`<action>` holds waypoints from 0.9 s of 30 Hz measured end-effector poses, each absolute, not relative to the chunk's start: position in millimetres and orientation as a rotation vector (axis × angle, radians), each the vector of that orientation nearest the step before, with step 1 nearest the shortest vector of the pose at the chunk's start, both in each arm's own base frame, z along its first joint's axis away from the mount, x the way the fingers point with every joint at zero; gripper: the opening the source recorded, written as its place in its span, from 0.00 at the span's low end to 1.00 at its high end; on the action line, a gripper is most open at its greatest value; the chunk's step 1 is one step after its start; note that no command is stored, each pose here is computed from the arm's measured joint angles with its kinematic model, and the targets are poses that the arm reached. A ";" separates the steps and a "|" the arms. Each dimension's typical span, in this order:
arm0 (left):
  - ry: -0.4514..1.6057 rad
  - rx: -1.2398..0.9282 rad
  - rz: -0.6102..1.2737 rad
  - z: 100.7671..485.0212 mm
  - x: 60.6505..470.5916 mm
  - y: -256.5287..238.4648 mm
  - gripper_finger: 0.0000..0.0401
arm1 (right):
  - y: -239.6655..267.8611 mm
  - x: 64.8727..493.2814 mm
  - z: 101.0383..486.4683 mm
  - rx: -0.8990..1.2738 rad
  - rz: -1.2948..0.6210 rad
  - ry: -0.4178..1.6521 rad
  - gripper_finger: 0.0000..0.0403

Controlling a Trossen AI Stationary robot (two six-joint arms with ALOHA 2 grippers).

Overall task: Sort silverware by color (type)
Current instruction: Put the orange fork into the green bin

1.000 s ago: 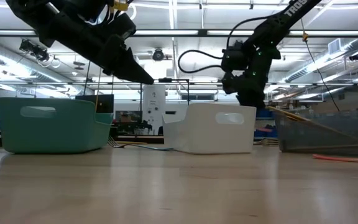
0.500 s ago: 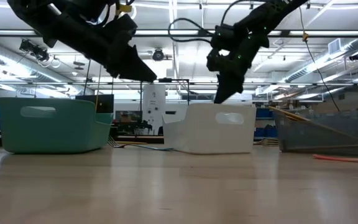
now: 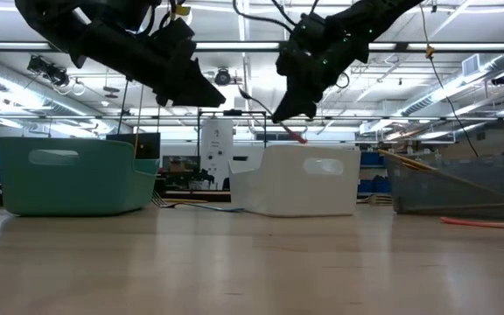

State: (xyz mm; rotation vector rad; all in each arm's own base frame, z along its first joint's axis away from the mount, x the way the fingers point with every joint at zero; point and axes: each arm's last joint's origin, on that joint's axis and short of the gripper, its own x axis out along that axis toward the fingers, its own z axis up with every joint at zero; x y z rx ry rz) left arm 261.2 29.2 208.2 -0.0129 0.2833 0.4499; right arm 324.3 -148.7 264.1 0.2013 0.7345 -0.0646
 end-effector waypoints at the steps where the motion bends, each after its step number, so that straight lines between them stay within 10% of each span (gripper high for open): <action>1: 0.274 -0.014 0.450 209.0 261.4 29.2 0.39 | -146.6 326.1 265.1 0.202 -0.047 0.720 0.06; 27: 0.123 -0.028 0.342 225.4 264.5 24.5 0.39 | -76.6 359.6 275.6 0.035 0.050 0.608 0.07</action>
